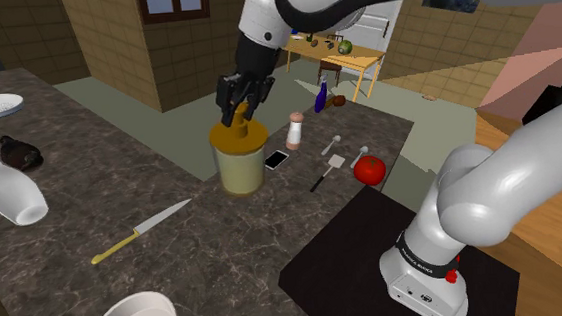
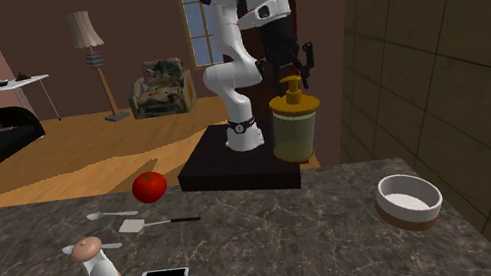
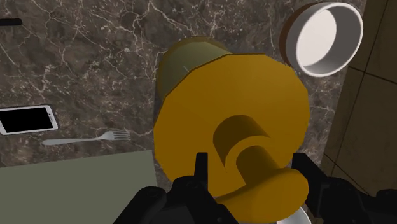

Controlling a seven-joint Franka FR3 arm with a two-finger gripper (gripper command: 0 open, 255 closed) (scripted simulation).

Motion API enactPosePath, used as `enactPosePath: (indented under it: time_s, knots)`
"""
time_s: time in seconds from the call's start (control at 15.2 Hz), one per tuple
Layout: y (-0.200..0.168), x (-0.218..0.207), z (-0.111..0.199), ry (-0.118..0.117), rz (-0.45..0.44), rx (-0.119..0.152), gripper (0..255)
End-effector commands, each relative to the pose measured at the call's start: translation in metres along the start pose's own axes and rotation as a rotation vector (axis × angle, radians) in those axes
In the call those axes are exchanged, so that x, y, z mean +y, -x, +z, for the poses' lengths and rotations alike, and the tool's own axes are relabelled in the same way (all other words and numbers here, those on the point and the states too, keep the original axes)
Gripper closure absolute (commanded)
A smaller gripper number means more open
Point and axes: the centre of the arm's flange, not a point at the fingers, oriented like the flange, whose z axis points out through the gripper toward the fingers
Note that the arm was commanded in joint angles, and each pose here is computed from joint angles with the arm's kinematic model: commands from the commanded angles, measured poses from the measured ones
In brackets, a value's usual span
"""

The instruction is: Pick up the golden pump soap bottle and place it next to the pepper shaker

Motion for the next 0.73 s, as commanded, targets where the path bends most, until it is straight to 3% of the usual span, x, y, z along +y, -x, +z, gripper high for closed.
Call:
enactPosePath:
  time_s: [0.0,0.66]
  knots:
    - [-0.003,0.024,-0.006,0.000,-0.001,0.001,255]
    - [-0.020,0.153,-0.030,0.000,-0.001,0.001,255]
